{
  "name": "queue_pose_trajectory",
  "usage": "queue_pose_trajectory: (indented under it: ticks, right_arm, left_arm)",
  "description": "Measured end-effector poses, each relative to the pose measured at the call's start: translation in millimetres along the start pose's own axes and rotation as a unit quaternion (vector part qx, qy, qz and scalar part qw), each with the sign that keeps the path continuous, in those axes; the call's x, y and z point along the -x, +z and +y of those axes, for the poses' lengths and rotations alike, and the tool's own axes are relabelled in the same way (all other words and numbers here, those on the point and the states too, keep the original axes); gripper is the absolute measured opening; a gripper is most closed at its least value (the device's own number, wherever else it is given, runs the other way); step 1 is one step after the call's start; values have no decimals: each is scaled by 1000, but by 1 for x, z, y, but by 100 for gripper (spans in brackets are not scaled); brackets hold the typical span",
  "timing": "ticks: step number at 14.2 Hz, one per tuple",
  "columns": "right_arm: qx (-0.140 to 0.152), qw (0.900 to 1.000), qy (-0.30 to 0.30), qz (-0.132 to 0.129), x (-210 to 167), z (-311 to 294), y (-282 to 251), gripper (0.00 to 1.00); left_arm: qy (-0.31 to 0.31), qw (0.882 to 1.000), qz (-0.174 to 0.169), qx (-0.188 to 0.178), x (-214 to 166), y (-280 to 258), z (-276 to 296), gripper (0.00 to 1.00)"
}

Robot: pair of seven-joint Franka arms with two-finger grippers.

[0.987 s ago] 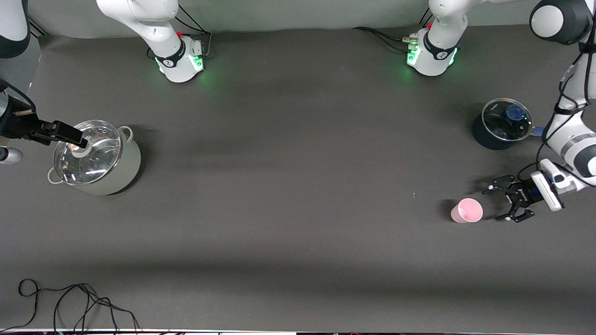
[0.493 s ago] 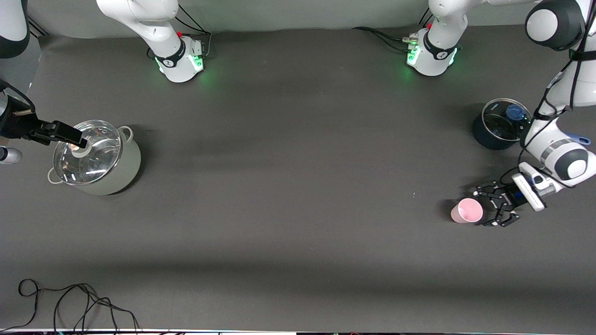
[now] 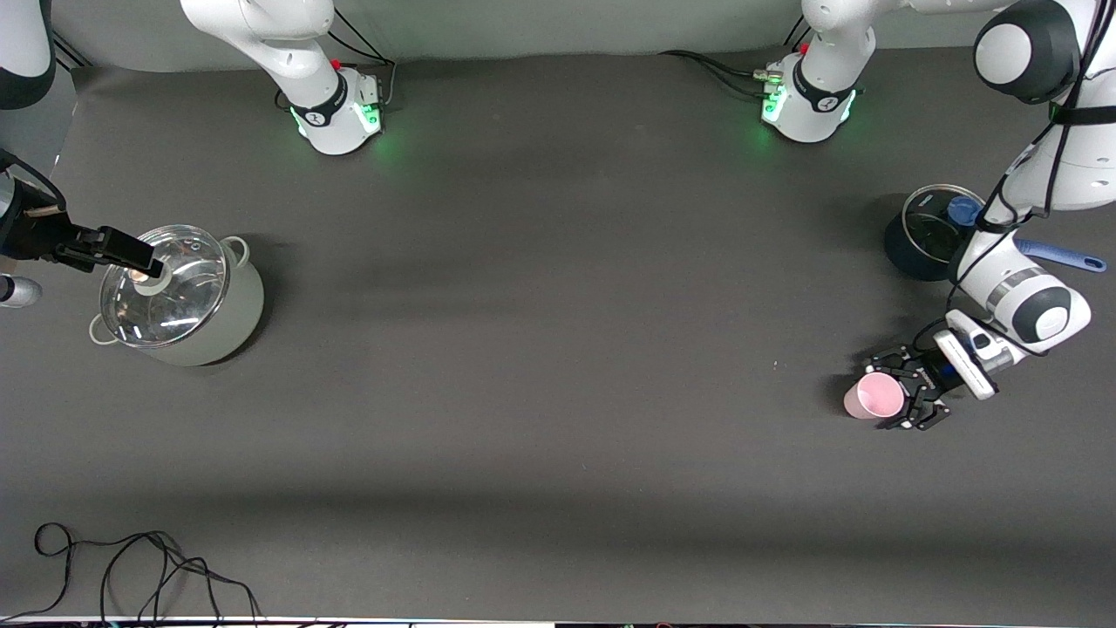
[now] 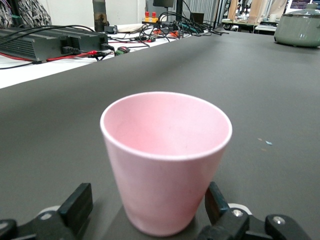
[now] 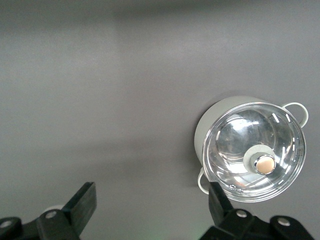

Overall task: Transfer pink cup from left to right arm
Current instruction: 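Lower the left gripper around the pink cup and close it, then lift the pink cup with the left gripper toward the table middle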

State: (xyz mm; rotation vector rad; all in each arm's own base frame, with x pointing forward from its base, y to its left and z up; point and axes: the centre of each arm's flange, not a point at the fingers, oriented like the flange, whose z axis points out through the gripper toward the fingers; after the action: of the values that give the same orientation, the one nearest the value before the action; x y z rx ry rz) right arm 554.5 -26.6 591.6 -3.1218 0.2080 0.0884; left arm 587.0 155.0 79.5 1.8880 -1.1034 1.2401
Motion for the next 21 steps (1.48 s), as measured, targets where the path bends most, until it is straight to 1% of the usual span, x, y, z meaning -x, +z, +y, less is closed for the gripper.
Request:
queue_pose_trajectory:
  ticks: [4,5,6,7,8,9,13,15,17,18,21]
  right_arm:
    - [0,1000,0,0,0,0,0,100]
    - [0,1000,1,0,0,1,0,100]
    - [0,1000,1,0,0,1,0,100]
    - [0,1000,1,0,0,2,0,100]
    - [0,1000,2,0,0,2,0,100]
    - [0,1000,2,0,0,2,0,100]
    - [0,1000,2,0,0,2,0,100]
    - [0,1000,2,0,0,2,0,100]
    - [0,1000,2,0,0,2,0,100]
    - [0,1000,2,0,0,2,0,100]
    - [0,1000,2,-1,0,2,0,100]
  left_arm:
    - [-2,1000,-1,1,-2,12,4,97]
    - [-3,1000,-1,1,-2,11,4,90]
    - [-3,1000,-1,1,-1,11,4,79]
    - [-3,1000,-1,1,-1,11,5,72]
    - [-3,1000,-1,0,-1,11,5,71]
    - [-3,1000,-1,0,-1,11,4,67]
    - [-5,1000,-5,-6,-3,10,2,67]
    - [-16,1000,-10,-7,-11,15,0,67]
    - [-33,999,-22,-9,-38,27,-5,67]
    - [-46,998,-29,-10,-59,36,-7,67]
    - [-87,995,-54,-21,-141,74,-3,67]
